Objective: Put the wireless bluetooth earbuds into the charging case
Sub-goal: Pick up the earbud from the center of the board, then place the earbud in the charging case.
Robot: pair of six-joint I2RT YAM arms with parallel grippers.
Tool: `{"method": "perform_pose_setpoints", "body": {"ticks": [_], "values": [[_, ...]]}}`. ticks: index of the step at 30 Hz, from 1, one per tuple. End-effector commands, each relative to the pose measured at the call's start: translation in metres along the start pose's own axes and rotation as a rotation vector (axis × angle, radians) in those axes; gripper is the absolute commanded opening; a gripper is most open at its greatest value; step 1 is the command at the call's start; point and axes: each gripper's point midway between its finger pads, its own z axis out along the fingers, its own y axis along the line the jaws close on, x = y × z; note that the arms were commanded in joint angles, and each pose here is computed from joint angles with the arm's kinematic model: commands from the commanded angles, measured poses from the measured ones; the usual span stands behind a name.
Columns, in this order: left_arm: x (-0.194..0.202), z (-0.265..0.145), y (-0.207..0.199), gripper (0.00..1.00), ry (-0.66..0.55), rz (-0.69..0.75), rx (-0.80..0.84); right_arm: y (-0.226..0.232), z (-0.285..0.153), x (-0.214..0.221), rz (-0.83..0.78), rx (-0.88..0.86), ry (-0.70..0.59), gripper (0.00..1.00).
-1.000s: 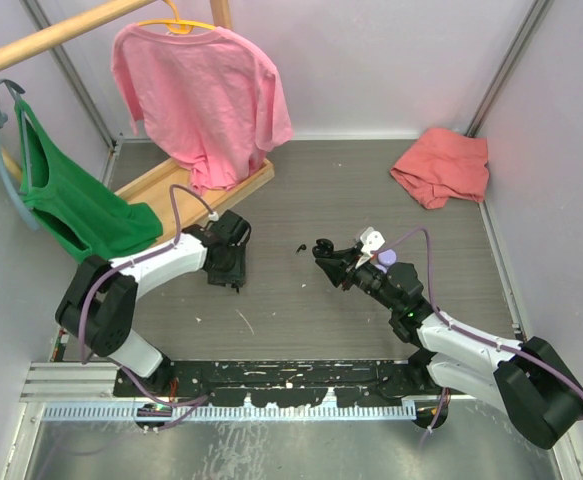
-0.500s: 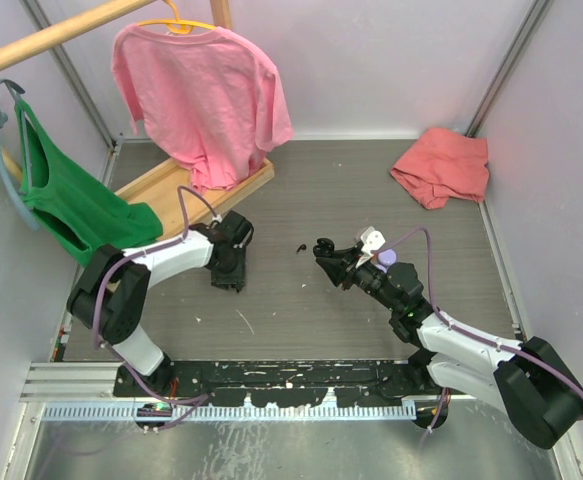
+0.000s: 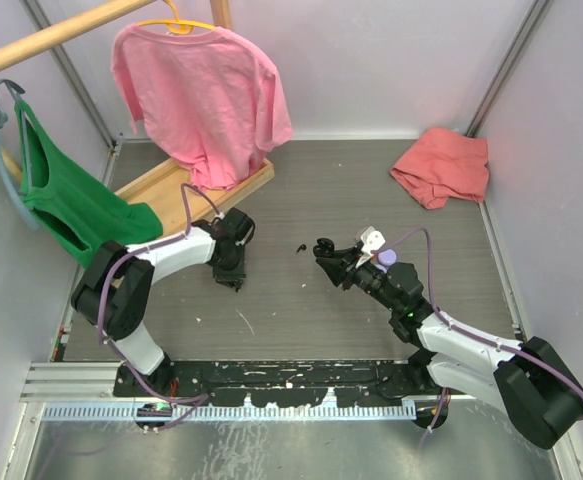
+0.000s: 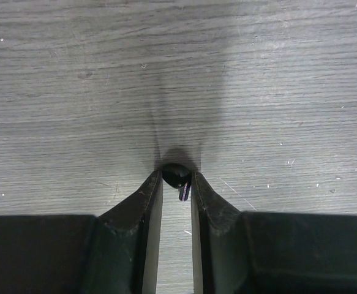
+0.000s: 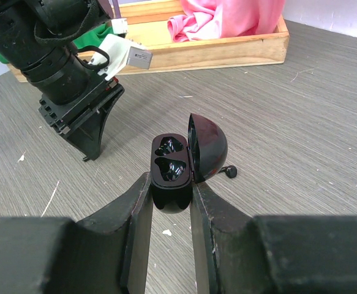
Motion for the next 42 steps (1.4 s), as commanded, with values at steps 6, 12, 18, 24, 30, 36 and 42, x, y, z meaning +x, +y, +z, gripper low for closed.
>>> {"method": "perform_pose_setpoints", "body": {"ticks": [6, 12, 18, 24, 30, 36, 42], "values": [[-0.001, 0.004, -0.018, 0.12, -0.025, 0.018, 0.117, 0.011, 0.006, -0.018, -0.018, -0.062, -0.053, 0.01], [-0.014, -0.018, -0.030, 0.11, -0.134, 0.029, 0.217, 0.023, 0.011, -0.014, -0.013, -0.138, -0.031, 0.01], [-0.028, -0.040, -0.042, 0.09, -0.252, 0.043, 0.316, 0.035, 0.013, -0.012, -0.013, -0.199, -0.025, 0.01], [-0.041, -0.071, -0.057, 0.09, -0.393, 0.062, 0.451, 0.050, 0.016, -0.009, -0.016, -0.268, -0.016, 0.02], [-0.051, -0.115, -0.071, 0.09, -0.534, 0.057, 0.590, 0.055, 0.021, -0.006, -0.019, -0.294, -0.018, 0.02], [-0.055, -0.159, -0.086, 0.09, -0.655, 0.062, 0.721, 0.060, 0.024, -0.015, -0.010, -0.312, -0.058, 0.02], [-0.053, -0.192, -0.103, 0.11, -0.742, 0.076, 0.825, 0.061, 0.028, -0.025, -0.001, -0.318, -0.083, 0.02]]}}
